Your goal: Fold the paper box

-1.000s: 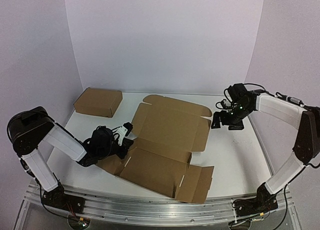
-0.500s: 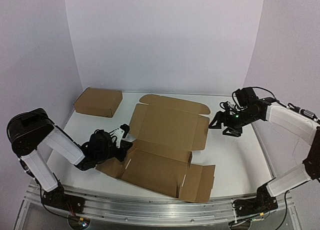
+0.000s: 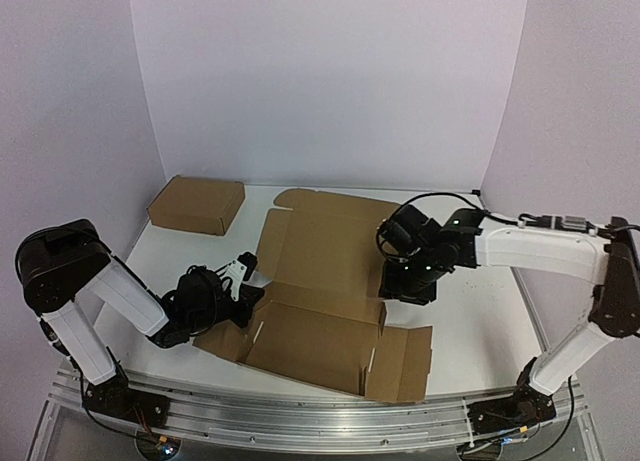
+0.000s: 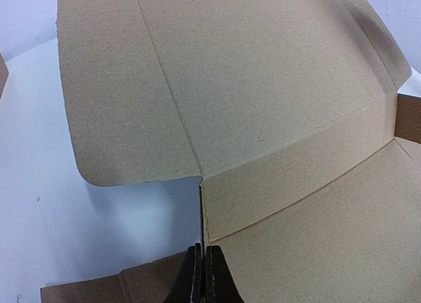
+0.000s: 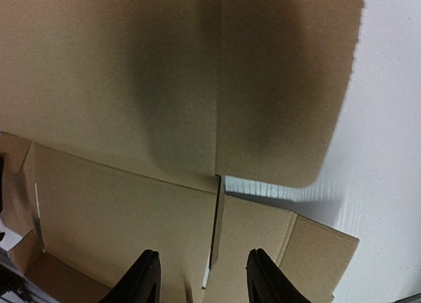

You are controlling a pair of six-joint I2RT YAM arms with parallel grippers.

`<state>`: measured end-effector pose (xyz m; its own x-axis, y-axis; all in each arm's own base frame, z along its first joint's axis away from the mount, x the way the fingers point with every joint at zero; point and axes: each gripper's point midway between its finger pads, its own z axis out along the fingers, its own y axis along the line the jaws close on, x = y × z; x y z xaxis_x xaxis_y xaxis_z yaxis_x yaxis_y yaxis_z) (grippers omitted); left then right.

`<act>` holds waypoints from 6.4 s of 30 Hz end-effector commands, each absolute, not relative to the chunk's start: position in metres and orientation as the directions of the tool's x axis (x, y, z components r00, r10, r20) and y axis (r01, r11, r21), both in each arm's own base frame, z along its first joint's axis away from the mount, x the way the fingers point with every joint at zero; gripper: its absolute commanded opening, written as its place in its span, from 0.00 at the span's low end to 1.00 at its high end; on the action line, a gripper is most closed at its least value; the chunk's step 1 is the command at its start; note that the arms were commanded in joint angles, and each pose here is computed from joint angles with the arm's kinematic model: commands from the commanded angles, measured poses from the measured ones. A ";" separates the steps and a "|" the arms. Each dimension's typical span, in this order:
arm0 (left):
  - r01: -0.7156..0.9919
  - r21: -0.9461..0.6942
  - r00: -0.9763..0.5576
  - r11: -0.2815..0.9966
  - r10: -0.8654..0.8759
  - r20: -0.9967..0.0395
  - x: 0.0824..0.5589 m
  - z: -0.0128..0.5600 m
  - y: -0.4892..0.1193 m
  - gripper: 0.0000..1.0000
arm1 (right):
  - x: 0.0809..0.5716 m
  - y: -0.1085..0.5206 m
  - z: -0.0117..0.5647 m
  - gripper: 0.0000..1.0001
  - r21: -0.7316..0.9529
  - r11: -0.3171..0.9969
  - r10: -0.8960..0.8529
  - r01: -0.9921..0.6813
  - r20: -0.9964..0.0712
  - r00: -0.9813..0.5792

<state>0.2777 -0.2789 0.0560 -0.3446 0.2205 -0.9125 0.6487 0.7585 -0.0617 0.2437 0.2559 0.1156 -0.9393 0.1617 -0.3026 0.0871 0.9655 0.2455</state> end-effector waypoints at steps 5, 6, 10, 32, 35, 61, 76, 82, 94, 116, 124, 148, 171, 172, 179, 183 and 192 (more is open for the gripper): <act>0.649 -0.045 -0.446 0.760 0.331 -0.832 0.258 0.011 -0.262 0.00 | 0.258 0.246 0.094 0.30 0.101 0.976 0.219 0.195 -0.359 -0.908; 0.648 -0.045 -0.448 0.761 0.333 -0.830 0.258 0.010 -0.262 0.00 | 0.256 0.249 0.091 0.28 0.101 0.977 0.212 0.189 -0.343 -0.915; 0.647 -0.045 -0.449 0.761 0.333 -0.829 0.258 0.010 -0.263 0.00 | 0.249 0.254 0.080 0.20 0.100 0.977 0.211 0.189 -0.309 -0.927; 0.630 -0.058 -0.460 0.774 0.312 -0.832 0.265 0.020 -0.268 0.02 | 0.235 0.268 0.053 0.00 0.122 0.978 0.201 0.171 -0.311 -0.929; 0.612 -0.099 -0.493 0.785 0.281 -0.823 0.272 0.036 -0.277 0.12 | 0.237 0.264 0.060 0.00 0.087 0.978 0.207 0.187 -0.429 -0.879; 0.692 -0.082 -0.558 0.717 0.459 -0.692 0.279 0.091 -0.302 0.38 | 0.215 0.253 0.050 0.00 -0.018 0.999 0.014 0.038 -0.707 -0.707; 0.718 -0.102 -0.588 0.689 0.521 -0.618 0.303 0.075 -0.301 0.24 | 0.213 0.248 0.048 0.00 -0.045 0.999 -0.045 -0.019 -0.713 -0.700; 0.751 -0.102 -0.551 0.652 0.534 -0.642 0.311 0.082 -0.313 0.08 | 0.212 0.247 0.046 0.00 -0.036 0.999 -0.042 -0.023 -0.713 -0.700; 0.664 -0.173 -0.653 0.728 0.451 -0.608 0.285 0.065 -0.302 0.00 | 0.218 0.266 0.055 0.02 0.056 0.998 0.023 -0.021 -0.687 -0.727; 0.576 0.092 -0.362 0.812 0.355 -0.862 0.274 0.072 -0.278 0.00 | 0.205 0.203 0.134 0.70 0.337 0.917 0.283 0.215 -0.167 -0.945; 0.565 0.093 -0.358 0.820 0.345 -0.868 0.273 0.070 -0.275 0.00 | 0.215 0.146 0.080 0.44 0.291 0.895 0.338 0.339 0.054 -0.939; 0.586 0.100 -0.369 0.804 0.375 -0.850 0.271 0.058 -0.278 0.00 | 0.201 0.207 0.030 0.53 0.873 0.395 0.400 0.285 0.116 -0.909; 0.590 0.106 -0.374 0.801 0.387 -0.843 0.272 0.054 -0.281 0.00 | 0.214 0.263 0.058 0.73 0.847 0.529 0.317 0.057 -0.135 -0.939; 0.589 0.105 -0.375 0.801 0.386 -0.843 0.272 0.054 -0.280 0.00 | 0.215 0.265 0.058 0.73 0.836 0.546 0.311 0.056 -0.141 -0.940; 0.585 0.101 -0.382 0.804 0.384 -0.841 0.272 0.053 -0.280 0.00 | 0.219 0.269 0.047 0.74 0.660 0.750 0.261 0.042 -0.237 -0.936; 0.583 0.100 -0.386 0.806 0.383 -0.839 0.271 0.051 -0.279 0.00 | 0.217 0.264 0.039 0.68 0.490 0.870 0.215 0.048 -0.290 -0.932; 0.581 0.095 -0.390 0.808 0.379 -0.839 0.271 0.052 -0.279 0.00 | 0.208 0.260 0.019 0.47 0.112 0.994 0.037 0.004 -0.294 -0.955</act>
